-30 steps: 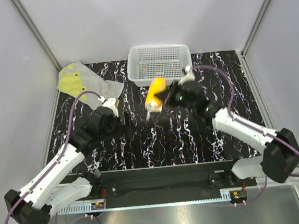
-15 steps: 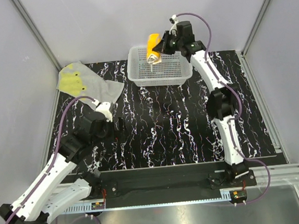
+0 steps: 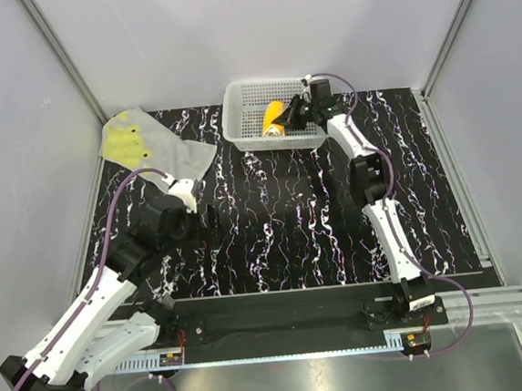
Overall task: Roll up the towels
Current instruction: Place the rolled towel into the container
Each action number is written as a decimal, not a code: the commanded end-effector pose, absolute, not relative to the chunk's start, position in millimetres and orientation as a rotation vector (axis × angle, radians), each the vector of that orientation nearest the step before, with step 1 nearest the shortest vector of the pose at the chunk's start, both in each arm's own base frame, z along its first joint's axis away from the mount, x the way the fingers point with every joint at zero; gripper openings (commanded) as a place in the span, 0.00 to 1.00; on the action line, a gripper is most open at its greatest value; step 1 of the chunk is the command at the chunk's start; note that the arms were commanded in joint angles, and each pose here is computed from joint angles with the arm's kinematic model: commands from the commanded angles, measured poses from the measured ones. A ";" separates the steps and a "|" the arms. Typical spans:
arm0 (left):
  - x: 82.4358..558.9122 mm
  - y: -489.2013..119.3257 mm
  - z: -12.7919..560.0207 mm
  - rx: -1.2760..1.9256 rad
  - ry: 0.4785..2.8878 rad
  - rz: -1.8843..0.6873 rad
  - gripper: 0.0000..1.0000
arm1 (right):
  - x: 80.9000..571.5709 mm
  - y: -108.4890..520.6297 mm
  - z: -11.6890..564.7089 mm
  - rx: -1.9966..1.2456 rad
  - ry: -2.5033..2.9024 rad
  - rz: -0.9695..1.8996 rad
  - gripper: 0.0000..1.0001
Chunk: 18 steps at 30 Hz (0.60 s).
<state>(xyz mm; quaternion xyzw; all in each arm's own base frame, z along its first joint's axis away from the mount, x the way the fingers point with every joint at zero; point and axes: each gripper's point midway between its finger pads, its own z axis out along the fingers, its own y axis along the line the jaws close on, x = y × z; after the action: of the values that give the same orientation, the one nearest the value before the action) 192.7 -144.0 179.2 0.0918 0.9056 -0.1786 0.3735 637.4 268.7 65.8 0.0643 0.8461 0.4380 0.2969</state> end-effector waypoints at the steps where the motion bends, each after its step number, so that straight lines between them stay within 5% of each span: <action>1: 200.6 -149.1 184.8 0.251 2.280 -0.487 0.99 | 631.7 313.5 110.7 0.042 2.117 1.301 0.04; 5: 202.0 -147.8 185.1 0.241 2.278 -0.488 0.99 | 629.6 319.9 94.4 0.063 2.139 1.315 0.14; 9: 201.8 -147.1 183.2 0.238 2.284 -0.483 0.99 | 631.7 311.3 90.7 0.057 2.161 1.236 0.49; 16: 202.4 -144.4 184.7 0.223 2.276 -0.471 0.99 | 647.3 262.1 115.8 0.107 2.151 1.026 0.70; 18: 203.2 -143.8 185.0 0.218 2.276 -0.466 0.99 | 648.9 253.3 128.4 0.113 2.137 1.023 0.83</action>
<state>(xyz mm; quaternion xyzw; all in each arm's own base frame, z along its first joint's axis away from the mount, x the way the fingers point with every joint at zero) 196.9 -141.8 179.4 0.0826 0.9060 -0.1789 0.3747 630.8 287.0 57.3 0.0490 0.8520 0.4236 0.3038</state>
